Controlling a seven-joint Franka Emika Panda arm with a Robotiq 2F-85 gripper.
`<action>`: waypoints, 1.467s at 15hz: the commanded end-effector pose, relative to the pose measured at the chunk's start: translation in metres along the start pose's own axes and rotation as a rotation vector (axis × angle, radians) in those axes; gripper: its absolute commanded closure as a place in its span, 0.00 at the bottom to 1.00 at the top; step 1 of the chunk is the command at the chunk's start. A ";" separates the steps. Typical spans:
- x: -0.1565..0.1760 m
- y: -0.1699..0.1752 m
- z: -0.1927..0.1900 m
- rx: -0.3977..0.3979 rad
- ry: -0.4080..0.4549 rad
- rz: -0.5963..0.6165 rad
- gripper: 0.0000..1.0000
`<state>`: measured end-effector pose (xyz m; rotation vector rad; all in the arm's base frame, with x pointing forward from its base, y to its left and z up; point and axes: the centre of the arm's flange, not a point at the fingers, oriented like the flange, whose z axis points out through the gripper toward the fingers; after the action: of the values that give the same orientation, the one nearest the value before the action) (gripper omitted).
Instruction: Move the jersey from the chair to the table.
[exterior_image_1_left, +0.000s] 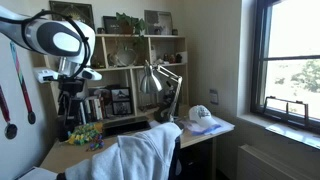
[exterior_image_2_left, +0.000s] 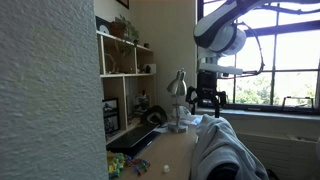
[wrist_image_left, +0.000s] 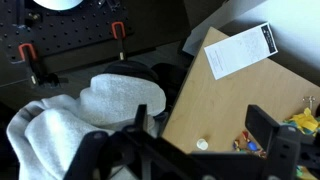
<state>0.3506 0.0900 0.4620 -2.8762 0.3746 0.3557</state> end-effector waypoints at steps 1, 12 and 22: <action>0.000 0.000 0.000 0.000 0.000 0.000 0.00; 0.043 0.044 -0.036 0.090 0.254 0.260 0.00; 0.099 0.126 -0.015 -0.057 0.311 0.643 0.00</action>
<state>0.4026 -0.0541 0.4496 -2.7870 1.2551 -0.0541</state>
